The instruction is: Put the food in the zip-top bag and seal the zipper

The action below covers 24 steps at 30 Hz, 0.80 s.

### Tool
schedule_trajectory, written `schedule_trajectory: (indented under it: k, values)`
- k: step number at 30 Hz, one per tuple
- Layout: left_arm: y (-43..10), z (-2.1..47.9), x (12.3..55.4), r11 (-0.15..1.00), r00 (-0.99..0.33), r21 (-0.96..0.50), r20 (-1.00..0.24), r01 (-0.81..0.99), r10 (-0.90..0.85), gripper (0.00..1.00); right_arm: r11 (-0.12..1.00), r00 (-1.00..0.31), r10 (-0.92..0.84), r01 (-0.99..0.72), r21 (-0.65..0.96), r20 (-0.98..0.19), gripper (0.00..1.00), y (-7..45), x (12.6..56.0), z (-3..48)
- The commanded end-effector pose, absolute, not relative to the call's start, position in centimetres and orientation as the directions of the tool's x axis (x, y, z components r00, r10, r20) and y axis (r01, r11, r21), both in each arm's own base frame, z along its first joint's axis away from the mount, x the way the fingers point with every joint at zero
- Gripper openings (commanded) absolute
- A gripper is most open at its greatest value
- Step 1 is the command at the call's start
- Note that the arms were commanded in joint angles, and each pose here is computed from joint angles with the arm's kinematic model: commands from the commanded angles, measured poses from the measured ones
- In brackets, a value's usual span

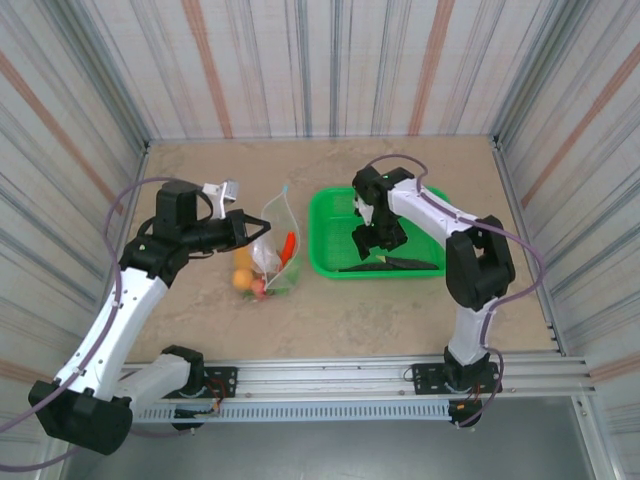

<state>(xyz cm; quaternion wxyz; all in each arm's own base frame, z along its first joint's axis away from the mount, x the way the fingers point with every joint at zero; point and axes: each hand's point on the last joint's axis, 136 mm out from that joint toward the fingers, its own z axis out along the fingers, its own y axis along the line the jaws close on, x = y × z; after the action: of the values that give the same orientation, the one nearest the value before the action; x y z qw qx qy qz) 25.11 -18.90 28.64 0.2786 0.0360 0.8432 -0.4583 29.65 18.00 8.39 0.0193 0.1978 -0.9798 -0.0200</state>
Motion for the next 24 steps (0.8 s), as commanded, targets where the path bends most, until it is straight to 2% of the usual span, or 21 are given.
schedule_trajectory:
  k: [1,6,15,19,24]
  values:
    - [-18.9,28.1,24.5,0.584,-0.842,-0.743,-0.51,0.327,-0.177,0.0,0.902,-0.896,-0.431,-0.43,0.025,0.108,0.84,18.0,28.4,7.6]
    - [-19.0,27.6,24.6,0.581,-0.849,-0.75,-0.496,0.315,-0.18,0.0,0.897,-0.886,-0.438,-0.442,0.008,0.15,0.84,17.7,27.8,6.2]
    - [-19.1,27.0,24.9,0.576,-0.86,-0.761,-0.476,0.298,-0.184,0.0,0.872,-0.871,-0.447,-0.475,-0.119,0.202,0.83,16.4,28.4,4.0]
    - [-19.2,26.8,25.0,0.575,-0.865,-0.764,-0.468,0.292,-0.183,0.0,0.864,-0.889,-0.431,-0.457,-0.212,0.157,0.78,15.5,30.2,3.4]
    - [-19.3,26.9,25.1,0.572,-0.867,-0.768,-0.463,0.289,-0.184,0.0,0.886,-0.922,-0.386,-0.377,-0.27,0.021,0.68,14.9,33.1,3.9]
